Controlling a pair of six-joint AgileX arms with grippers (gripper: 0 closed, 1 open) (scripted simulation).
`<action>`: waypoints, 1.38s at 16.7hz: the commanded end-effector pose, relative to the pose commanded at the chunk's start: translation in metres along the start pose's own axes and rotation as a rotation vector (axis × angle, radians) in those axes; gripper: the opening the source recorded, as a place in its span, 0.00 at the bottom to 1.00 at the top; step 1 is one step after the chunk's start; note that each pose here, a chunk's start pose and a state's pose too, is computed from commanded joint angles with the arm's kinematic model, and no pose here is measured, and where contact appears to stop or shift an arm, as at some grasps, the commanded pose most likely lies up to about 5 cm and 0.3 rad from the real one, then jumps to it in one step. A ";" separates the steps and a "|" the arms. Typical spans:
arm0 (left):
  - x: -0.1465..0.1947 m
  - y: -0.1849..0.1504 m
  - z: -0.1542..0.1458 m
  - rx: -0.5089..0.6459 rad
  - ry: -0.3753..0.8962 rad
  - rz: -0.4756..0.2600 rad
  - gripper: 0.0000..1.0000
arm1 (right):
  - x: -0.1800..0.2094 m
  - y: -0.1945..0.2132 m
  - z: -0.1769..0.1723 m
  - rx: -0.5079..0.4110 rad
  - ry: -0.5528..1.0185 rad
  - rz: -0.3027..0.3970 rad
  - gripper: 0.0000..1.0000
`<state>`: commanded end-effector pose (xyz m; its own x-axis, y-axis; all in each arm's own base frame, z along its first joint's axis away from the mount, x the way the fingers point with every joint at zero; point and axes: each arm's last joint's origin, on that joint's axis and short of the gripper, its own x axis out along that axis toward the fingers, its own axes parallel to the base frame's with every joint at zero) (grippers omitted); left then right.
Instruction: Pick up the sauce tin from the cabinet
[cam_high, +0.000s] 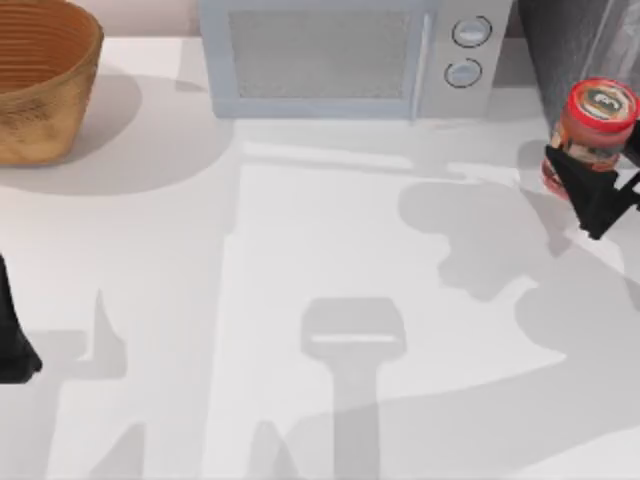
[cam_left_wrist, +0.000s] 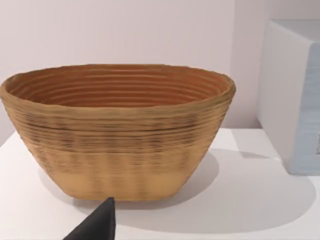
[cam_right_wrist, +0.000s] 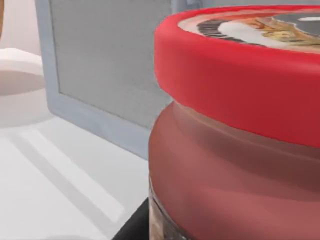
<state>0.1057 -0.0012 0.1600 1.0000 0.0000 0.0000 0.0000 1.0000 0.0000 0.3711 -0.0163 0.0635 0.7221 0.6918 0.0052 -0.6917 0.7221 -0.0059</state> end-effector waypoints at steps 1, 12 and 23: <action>0.000 0.000 0.000 0.000 0.000 0.000 1.00 | 0.006 0.001 -0.004 0.003 0.002 0.000 0.00; 0.000 0.000 0.000 0.000 0.000 0.000 1.00 | 0.010 0.002 -0.006 0.005 0.004 0.000 0.53; 0.000 0.000 0.000 0.000 0.000 0.000 1.00 | 0.010 0.002 -0.006 0.005 0.004 0.000 1.00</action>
<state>0.1057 -0.0012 0.1600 1.0000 0.0000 0.0000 0.0000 1.0000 0.0000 0.3772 -0.0084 0.0579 0.7219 0.6919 0.0016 -0.6919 0.7219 -0.0010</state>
